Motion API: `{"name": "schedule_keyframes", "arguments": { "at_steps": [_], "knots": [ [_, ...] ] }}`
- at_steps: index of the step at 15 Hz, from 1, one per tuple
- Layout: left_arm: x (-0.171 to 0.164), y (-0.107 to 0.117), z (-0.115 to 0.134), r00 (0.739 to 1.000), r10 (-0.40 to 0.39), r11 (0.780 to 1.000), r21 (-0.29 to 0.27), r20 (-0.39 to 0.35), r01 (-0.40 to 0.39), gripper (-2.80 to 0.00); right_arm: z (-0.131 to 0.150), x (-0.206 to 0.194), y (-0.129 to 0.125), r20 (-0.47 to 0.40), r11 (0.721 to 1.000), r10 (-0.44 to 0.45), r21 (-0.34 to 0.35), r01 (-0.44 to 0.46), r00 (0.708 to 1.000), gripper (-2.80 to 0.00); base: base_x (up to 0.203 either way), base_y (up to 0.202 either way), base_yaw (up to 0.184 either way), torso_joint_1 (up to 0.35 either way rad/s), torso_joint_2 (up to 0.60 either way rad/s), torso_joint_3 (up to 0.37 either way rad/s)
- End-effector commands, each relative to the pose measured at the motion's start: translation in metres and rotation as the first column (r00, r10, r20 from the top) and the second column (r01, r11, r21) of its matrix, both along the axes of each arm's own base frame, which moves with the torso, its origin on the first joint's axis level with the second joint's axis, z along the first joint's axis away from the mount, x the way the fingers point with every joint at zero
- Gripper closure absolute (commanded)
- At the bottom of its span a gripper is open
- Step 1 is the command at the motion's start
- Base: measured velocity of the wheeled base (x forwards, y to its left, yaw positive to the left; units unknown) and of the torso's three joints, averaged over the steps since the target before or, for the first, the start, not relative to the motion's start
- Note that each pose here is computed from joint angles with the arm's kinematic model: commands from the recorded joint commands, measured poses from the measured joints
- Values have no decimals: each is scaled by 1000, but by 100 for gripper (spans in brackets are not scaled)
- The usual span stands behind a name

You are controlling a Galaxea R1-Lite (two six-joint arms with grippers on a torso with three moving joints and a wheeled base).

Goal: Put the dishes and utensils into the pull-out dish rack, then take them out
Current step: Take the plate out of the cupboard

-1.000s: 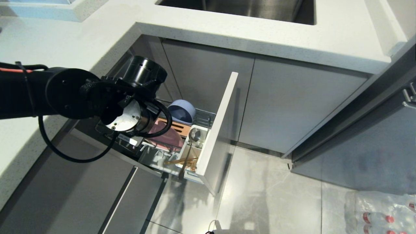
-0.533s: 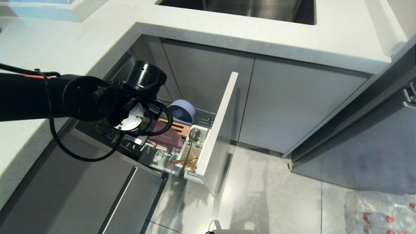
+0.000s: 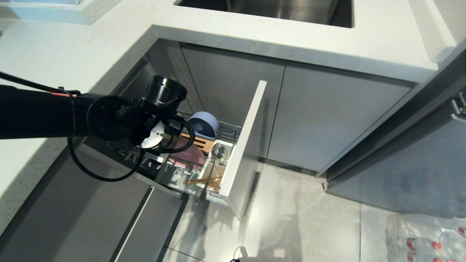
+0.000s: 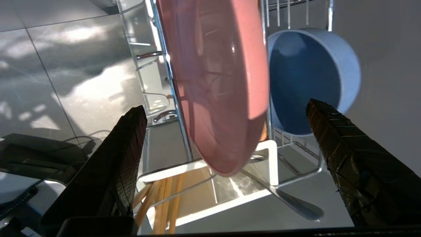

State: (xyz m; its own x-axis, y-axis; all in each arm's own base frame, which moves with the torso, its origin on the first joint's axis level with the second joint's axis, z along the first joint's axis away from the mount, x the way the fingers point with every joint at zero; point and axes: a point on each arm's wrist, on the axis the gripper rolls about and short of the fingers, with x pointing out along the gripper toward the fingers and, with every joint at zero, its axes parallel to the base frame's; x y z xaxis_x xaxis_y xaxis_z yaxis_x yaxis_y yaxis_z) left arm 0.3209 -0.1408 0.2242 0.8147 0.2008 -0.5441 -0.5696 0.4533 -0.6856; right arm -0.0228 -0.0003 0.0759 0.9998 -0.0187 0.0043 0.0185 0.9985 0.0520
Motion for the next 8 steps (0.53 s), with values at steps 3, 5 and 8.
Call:
{"name": "schedule_keyframes", "arguments": {
  "at_steps": [3,5,8],
  "knots": [
    [10,3,-9,1000,13,1000,-18,5,-13,-280,0,0,0,0,1000,0,0,0,1000,0,0,0,0,0,0,0],
    [12,3,-11,1000,4,1000,-30,13,-4,-280,0,0,0,0,1000,0,0,0,1000,0,0,0,0,0,0,0],
    [12,3,-12,1000,4,1000,-31,14,-3,-280,0,0,0,-1,1000,0,0,0,1000,0,0,0,0,0,0,0]
  ]
}}
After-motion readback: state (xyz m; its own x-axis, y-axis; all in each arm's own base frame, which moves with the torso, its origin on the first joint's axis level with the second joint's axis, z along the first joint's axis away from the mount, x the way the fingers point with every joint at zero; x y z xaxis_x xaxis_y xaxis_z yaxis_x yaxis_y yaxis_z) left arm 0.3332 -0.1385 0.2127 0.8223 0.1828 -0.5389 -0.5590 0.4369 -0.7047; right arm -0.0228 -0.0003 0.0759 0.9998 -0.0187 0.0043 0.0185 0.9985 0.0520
